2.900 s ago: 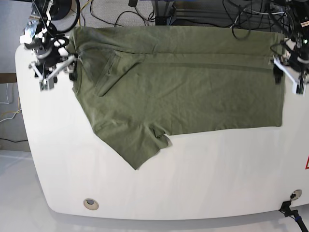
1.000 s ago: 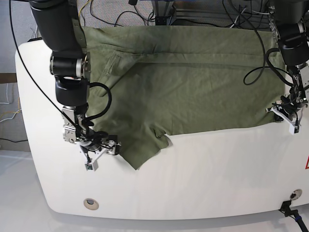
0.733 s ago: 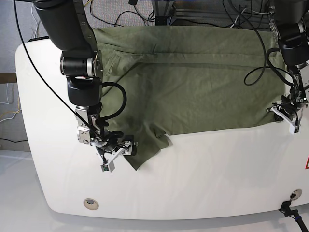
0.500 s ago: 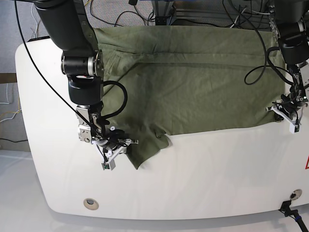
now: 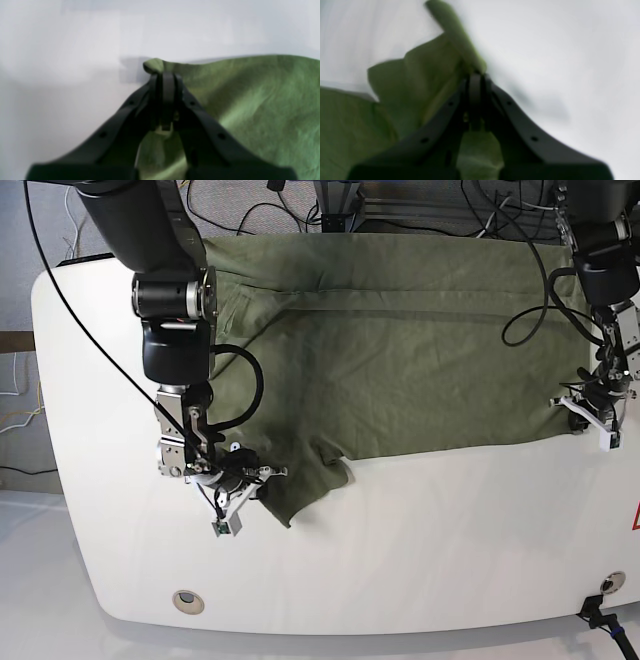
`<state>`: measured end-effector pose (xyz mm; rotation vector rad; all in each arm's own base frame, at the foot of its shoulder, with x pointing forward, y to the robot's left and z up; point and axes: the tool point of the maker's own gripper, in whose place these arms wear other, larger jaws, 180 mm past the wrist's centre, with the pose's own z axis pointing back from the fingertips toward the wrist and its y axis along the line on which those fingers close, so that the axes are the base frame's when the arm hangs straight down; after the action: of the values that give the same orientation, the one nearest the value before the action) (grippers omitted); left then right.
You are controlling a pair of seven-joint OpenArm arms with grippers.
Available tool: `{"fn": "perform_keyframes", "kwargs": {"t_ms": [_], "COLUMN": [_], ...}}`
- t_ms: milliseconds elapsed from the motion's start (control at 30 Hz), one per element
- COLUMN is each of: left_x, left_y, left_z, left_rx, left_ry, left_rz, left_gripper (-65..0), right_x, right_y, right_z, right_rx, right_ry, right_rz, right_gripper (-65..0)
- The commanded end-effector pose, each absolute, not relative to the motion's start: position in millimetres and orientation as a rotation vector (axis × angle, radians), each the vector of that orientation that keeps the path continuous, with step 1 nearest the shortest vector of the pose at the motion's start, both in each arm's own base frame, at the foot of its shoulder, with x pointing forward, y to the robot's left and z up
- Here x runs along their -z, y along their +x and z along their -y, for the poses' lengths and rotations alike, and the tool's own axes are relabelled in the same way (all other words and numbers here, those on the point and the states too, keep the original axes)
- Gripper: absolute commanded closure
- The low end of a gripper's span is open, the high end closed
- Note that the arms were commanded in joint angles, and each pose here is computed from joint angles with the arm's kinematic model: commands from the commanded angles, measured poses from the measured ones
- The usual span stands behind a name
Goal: Fold the T-shirt properly
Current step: 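Fold the grasped edge over toward the hem with both grippers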
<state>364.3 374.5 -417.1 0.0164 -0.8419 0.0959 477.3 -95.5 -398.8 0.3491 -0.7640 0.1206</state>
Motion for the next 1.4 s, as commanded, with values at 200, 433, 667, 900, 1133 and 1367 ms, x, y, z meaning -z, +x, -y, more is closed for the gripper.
{"fn": "perform_keyframes", "kwargs": {"t_ms": [200, 433, 667, 900, 1133, 1367], "left_x": [389.6, 356.0, 323.0, 301.4, 294.6, 297.1], "left_y": [373.3, 359.0, 347.1, 333.4, 309.5, 283.9], "left_z": [-384.0, -353.0, -337.9, -350.0, -371.9, -369.7], "left_rx": [-0.078, -0.036, -0.005, 0.001, -0.025, -0.044], "left_ry": [0.05, 0.037, 0.051, 0.104, 0.169, 0.143], "left_rz": [1.028, 1.266, 1.365, 1.407, 1.405, 1.394], "left_gripper": [0.0, 0.0, 0.0, 0.0, 0.0, 0.0], "right_x": [355.2, 336.3, 312.7, 307.6, 309.1, 332.7], "right_y": [465.2, 425.0, 388.0, 354.5, 317.4, 285.7], "right_z": [91.0, 95.3, 100.9, 100.9, 99.4, 95.7], "right_rx": [-0.205, -0.261, -0.311, -0.328, -0.338, -0.392], "right_ry": [0.309, 0.248, 0.18, 0.161, 0.153, 0.169], "right_rz": [0.828, 0.85, 0.858, 0.881, 0.877, 0.799], "right_gripper": [0.0, 0.0, 0.0, 0.0, 0.0, 0.0]}}
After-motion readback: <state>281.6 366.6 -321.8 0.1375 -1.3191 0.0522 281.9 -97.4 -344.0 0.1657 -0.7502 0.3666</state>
